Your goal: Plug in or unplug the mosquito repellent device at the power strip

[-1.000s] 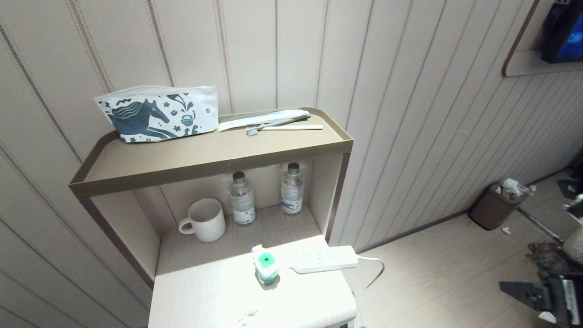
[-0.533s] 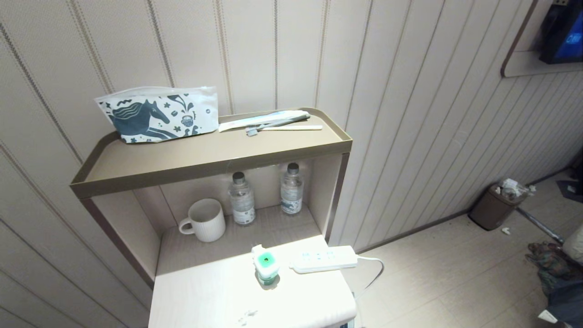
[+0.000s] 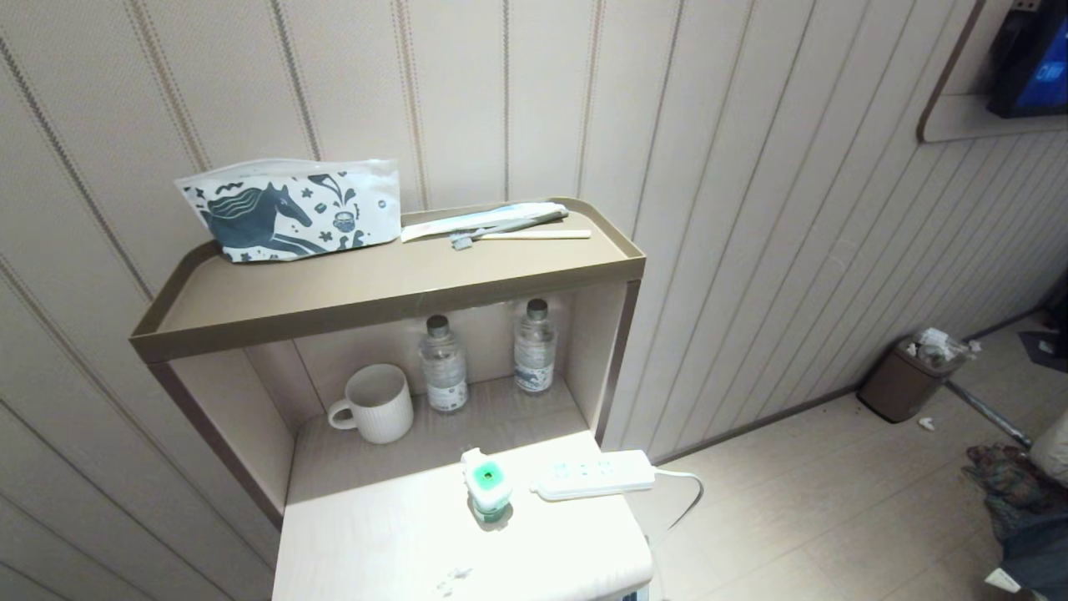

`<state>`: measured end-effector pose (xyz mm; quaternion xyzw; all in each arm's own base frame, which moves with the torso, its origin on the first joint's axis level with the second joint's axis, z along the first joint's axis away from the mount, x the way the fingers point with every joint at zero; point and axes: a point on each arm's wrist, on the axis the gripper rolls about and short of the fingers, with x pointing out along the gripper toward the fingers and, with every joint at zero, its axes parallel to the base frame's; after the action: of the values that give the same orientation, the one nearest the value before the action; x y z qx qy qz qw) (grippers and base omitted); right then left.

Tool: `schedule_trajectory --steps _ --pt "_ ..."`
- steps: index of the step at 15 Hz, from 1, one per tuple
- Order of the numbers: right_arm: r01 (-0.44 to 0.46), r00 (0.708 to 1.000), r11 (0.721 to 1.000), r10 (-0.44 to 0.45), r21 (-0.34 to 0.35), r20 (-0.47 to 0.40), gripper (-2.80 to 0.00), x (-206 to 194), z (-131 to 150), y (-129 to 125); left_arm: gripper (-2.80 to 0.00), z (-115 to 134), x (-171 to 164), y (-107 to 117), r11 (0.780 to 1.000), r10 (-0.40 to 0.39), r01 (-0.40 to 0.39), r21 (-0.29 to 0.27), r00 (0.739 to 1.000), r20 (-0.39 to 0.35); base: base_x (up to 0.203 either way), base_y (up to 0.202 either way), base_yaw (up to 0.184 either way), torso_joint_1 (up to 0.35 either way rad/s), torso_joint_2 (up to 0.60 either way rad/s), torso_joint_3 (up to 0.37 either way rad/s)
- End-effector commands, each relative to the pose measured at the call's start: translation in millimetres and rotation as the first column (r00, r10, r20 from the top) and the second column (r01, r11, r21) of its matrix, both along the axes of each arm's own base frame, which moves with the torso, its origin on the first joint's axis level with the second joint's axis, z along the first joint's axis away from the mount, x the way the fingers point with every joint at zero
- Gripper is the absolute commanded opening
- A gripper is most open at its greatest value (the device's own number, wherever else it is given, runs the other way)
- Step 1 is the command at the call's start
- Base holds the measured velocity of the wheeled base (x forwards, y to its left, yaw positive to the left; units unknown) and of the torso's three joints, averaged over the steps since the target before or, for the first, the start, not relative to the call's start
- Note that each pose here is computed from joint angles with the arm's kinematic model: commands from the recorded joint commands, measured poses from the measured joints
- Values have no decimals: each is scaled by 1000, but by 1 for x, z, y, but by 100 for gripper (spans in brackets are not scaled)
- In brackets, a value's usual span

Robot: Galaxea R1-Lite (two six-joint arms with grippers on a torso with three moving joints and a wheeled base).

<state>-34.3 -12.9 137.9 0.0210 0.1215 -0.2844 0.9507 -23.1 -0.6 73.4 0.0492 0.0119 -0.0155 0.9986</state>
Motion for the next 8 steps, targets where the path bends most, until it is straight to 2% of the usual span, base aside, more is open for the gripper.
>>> schedule_trajectory --steps 1,3,4,5,6,7,8 --pt "-160 983 987 160 -13 93 0 -12 -25 5 -280 0 0 0 1000 -1 1 1 1000 -2 0 0 0 0 0 0" --pt "-306 941 948 315 -84 127 0 -3 -47 7 -280 0 0 0 1000 0 0 -3 1000 -2 0 0 0 0 0 0" --pt "-379 908 916 395 -129 139 0 4 -53 9 -280 0 0 0 1000 -1 1 -3 1000 -2 0 0 0 0 0 0" --pt "-467 857 865 494 -186 146 0 7 -55 11 -280 0 0 0 1000 0 0 -3 1000 -2 0 0 0 0 0 0" --pt "-516 825 833 546 -201 147 0 8 -55 13 -280 0 0 0 1000 -1 1 -2 1000 -2 0 0 0 0 0 0" --pt "-546 809 818 571 -181 140 0 10 -60 13 -280 0 0 0 1000 -1 1 -2 1000 -2 0 0 0 0 0 0" --pt "-554 807 818 573 -154 140 0 11 -66 13 -280 0 0 0 1000 0 0 -3 1000 -2 0 0 0 0 0 0"
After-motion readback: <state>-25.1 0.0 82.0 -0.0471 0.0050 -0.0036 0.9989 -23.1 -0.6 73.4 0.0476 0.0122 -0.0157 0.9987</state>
